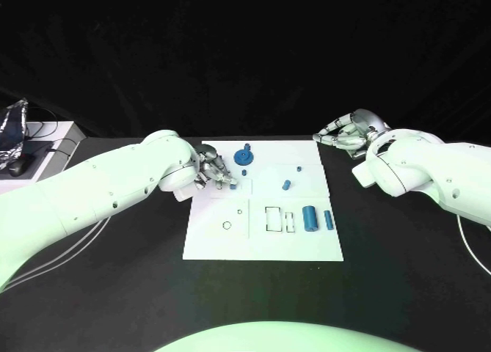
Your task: Assemble the parts on the task board
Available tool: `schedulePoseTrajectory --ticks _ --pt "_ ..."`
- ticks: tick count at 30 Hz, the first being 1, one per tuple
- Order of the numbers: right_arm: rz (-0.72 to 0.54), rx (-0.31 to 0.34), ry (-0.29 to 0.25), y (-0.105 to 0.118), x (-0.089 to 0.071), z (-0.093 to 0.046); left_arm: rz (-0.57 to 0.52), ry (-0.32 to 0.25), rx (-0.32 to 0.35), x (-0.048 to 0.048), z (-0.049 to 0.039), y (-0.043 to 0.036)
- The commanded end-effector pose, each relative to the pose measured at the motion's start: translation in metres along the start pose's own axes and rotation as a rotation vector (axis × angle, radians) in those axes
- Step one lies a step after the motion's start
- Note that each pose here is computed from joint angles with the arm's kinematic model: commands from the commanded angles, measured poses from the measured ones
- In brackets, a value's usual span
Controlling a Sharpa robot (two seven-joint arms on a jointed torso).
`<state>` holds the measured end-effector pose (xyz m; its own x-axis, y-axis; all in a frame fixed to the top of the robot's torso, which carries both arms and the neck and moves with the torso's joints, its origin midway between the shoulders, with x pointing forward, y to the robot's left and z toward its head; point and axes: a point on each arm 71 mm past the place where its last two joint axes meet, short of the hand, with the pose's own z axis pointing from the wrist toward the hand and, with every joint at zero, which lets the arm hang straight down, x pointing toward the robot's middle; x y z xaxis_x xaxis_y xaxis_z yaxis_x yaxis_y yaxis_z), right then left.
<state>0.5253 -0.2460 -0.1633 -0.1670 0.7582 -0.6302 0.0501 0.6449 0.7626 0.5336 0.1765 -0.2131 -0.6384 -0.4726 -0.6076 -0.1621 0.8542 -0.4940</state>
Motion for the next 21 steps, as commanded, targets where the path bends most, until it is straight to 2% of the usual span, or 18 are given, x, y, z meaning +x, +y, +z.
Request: schedulePoseTrajectory --ticks 1,9,21 --pt "-0.009 -0.013 0.007 0.0005 0.0008 -0.0005 -0.019 -0.018 0.024 0.0011 -0.0003 -0.0013" --pt "-0.009 -0.01 0.005 -0.0007 -0.0001 -0.0006 -0.023 -0.016 0.018 0.001 -0.0004 0.0043" --pt "-0.009 -0.009 0.006 -0.0012 0.0003 -0.0006 -0.038 -0.027 0.017 0.0 0.0009 0.0052"
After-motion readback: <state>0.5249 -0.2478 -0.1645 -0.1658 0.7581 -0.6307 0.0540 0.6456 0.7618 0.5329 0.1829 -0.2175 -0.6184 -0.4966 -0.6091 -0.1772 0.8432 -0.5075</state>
